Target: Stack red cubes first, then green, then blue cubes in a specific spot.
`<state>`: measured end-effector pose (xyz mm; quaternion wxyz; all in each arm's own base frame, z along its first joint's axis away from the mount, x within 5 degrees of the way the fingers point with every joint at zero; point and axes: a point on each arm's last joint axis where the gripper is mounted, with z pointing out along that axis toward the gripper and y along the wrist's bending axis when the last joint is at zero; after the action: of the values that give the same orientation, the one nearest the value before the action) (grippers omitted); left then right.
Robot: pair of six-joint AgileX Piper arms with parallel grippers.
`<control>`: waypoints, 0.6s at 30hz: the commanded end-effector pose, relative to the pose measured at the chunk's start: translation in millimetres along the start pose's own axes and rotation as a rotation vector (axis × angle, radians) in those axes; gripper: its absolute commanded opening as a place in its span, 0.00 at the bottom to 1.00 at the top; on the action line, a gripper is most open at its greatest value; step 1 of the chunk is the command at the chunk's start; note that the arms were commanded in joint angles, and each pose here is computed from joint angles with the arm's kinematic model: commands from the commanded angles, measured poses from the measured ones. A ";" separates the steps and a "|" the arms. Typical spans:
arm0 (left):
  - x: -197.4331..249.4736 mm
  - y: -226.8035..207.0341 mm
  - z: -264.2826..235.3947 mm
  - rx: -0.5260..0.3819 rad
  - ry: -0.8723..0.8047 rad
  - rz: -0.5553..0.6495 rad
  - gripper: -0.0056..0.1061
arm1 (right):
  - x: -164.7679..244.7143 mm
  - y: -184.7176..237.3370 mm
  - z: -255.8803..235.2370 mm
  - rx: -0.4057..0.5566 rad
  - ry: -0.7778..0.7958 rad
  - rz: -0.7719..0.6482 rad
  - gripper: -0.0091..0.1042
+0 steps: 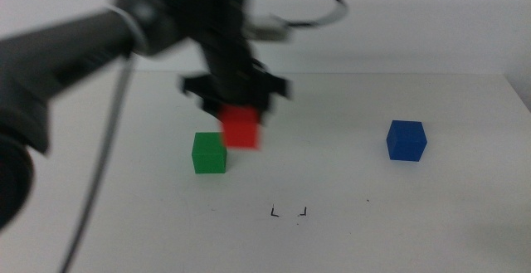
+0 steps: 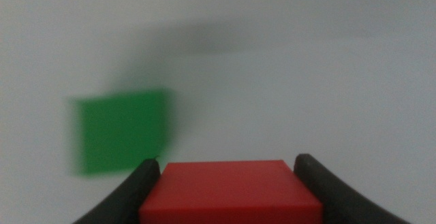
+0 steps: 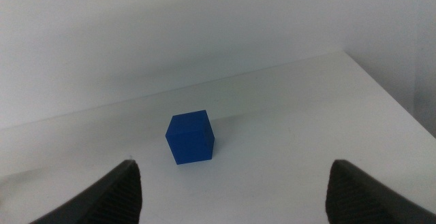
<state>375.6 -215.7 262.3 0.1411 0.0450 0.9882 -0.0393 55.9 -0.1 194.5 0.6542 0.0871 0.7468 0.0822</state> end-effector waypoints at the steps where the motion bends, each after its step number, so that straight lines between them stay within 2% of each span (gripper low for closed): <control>1: 20.7 -31.8 4.4 -0.002 -0.007 -0.025 0.04 | 0.0 -0.6 -0.1 0.006 -0.012 -0.017 0.90; 4: 42.9 -56.7 19.1 0.028 -0.029 -0.016 0.04 | 0.0 -0.6 -0.1 0.006 -0.012 -0.017 0.90; 10: 57.9 -75.3 31.8 0.044 -0.035 -0.032 0.04 | 0.0 -0.6 -0.1 0.006 -0.012 -0.017 0.90; 18: 62.1 -80.7 61.1 -0.005 -0.025 -0.037 0.04 | 0.0 -0.6 -0.1 0.006 -0.012 -0.017 0.90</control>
<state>324.5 -295.4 194.6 0.1503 0.0299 0.9874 -0.0403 55.9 -0.1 194.5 0.6542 0.0871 0.7468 0.0822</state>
